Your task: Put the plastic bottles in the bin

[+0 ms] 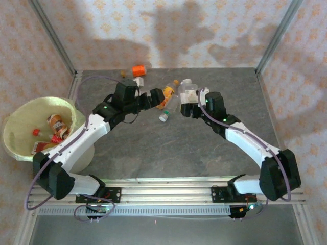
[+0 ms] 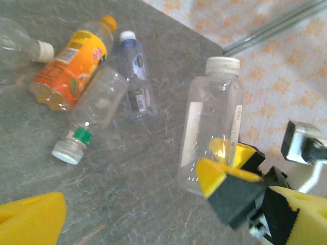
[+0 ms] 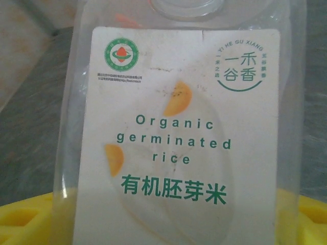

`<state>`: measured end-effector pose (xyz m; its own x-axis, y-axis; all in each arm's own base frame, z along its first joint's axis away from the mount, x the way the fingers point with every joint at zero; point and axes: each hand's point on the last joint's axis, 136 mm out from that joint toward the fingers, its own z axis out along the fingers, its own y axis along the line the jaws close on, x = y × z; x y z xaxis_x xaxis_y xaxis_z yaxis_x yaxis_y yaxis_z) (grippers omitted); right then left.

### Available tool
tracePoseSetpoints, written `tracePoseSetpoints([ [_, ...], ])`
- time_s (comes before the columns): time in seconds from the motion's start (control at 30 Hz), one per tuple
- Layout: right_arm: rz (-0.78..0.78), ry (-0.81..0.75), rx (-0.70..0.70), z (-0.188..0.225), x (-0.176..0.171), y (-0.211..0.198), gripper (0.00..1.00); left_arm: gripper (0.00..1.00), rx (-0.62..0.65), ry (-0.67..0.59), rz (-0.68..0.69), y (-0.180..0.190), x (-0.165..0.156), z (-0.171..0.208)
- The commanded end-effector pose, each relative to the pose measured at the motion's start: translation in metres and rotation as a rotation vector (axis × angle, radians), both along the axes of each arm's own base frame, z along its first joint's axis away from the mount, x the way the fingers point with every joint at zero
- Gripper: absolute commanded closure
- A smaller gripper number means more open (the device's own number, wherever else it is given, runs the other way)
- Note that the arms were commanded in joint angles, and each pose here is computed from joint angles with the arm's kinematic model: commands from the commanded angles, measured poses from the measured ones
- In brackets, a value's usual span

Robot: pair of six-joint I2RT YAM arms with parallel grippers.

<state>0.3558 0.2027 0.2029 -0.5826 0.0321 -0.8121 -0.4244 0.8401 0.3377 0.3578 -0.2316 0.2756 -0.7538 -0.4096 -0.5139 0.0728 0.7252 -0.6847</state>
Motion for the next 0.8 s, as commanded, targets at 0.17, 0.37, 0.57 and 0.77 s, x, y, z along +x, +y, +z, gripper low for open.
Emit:
tracePoseSetpoints([
  [0.17, 0.309, -0.167, 0.042, 0.041, -0.042, 0.050, 0.29, 0.00, -0.033, -0.078, -0.064, -0.039, 0.005, 0.026],
  [0.37, 0.382, -0.184, 0.091, 0.051, -0.058, 0.073, 0.29, 0.00, -0.035, -0.057, 0.006, -0.039, 0.014, 0.013],
  [0.57, 0.379, -0.207, 0.188, 0.065, -0.060, 0.083, 0.29, 0.03, -0.041, -0.040, 0.008, -0.041, 0.014, 0.004],
  [0.77, 0.401, -0.208, 0.229, 0.071, -0.061, 0.091, 0.28, 0.15, -0.081, -0.054, -0.070, -0.057, 0.011, 0.011],
])
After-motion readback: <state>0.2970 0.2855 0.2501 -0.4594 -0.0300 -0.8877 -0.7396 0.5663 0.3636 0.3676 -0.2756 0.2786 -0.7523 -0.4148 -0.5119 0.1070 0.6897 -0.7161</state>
